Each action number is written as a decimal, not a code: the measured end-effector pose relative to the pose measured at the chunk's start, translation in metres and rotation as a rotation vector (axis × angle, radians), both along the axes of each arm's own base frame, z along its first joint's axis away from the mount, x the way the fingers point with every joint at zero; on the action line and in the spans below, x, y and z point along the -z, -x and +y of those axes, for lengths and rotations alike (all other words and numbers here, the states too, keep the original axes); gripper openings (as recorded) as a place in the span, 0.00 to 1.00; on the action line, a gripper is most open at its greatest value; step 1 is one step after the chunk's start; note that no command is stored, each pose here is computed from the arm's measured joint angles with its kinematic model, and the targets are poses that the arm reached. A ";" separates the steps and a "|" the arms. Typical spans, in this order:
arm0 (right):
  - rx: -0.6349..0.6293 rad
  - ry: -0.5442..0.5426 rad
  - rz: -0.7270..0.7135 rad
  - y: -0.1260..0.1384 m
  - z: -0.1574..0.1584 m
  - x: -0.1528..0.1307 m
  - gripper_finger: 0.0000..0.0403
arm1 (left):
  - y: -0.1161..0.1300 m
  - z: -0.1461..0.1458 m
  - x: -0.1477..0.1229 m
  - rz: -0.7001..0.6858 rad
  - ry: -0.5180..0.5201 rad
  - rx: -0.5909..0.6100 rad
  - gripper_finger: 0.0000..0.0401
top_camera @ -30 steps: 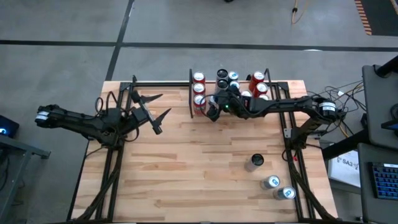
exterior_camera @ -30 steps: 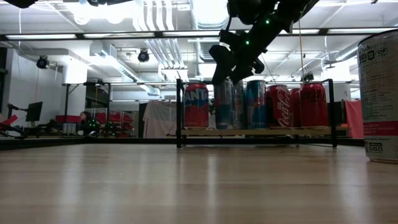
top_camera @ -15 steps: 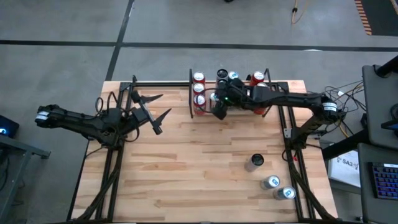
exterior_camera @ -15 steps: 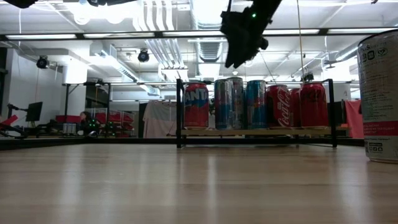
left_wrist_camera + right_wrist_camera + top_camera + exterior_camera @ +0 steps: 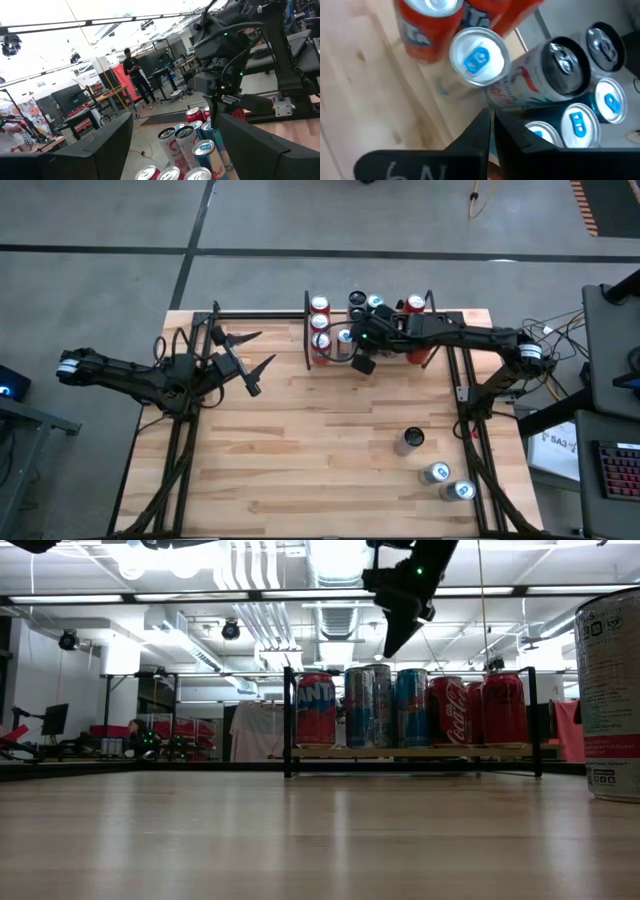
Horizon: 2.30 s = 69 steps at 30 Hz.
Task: Place canned beverage on shelf
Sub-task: Put the blue soda can on the shelf
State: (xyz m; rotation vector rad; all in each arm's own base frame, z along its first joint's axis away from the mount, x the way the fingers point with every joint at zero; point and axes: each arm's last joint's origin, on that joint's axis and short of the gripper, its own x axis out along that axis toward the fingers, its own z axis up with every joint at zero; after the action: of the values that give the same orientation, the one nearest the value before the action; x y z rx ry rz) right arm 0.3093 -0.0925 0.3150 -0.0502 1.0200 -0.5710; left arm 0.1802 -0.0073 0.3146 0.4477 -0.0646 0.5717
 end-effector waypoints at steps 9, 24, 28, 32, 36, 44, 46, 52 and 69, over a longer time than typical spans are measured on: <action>-0.019 0.021 0.015 -0.012 -0.012 0.019 0.02 | 0.000 0.000 0.000 -0.001 0.000 0.000 0.69; -0.047 0.047 0.050 -0.034 -0.023 0.045 0.02 | 0.000 0.000 0.001 0.008 -0.006 -0.001 0.69; -0.041 0.045 0.034 -0.029 -0.021 0.036 0.02 | 0.000 0.000 0.001 0.009 -0.007 -0.002 0.69; -0.018 0.046 -0.034 -0.024 -0.017 0.013 0.02 | 0.000 0.000 0.001 0.014 -0.008 -0.002 0.69; -0.033 0.037 -0.132 -0.029 -0.018 -0.001 0.02 | 0.000 0.000 0.002 0.024 -0.015 -0.003 0.69; -0.076 -0.005 -0.214 -0.038 -0.032 0.001 0.02 | -0.001 0.000 0.002 0.035 -0.023 -0.005 0.69; -0.082 -0.018 -0.206 -0.039 -0.034 0.004 0.02 | -0.001 0.000 0.003 0.040 -0.028 -0.006 0.69; -0.089 -0.037 -0.145 -0.043 -0.036 0.018 0.02 | -0.001 0.000 0.003 0.049 -0.030 -0.007 0.69; -0.160 0.097 -0.105 -0.050 -0.043 0.021 0.02 | -0.001 0.000 0.004 0.057 -0.036 -0.011 0.69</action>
State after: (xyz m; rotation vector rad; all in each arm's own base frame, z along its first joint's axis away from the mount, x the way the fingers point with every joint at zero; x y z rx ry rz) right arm 0.3591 -0.1355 0.2942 -0.1841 0.8769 -0.4717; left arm 0.1809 -0.0071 0.3108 0.4998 -0.0175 0.5692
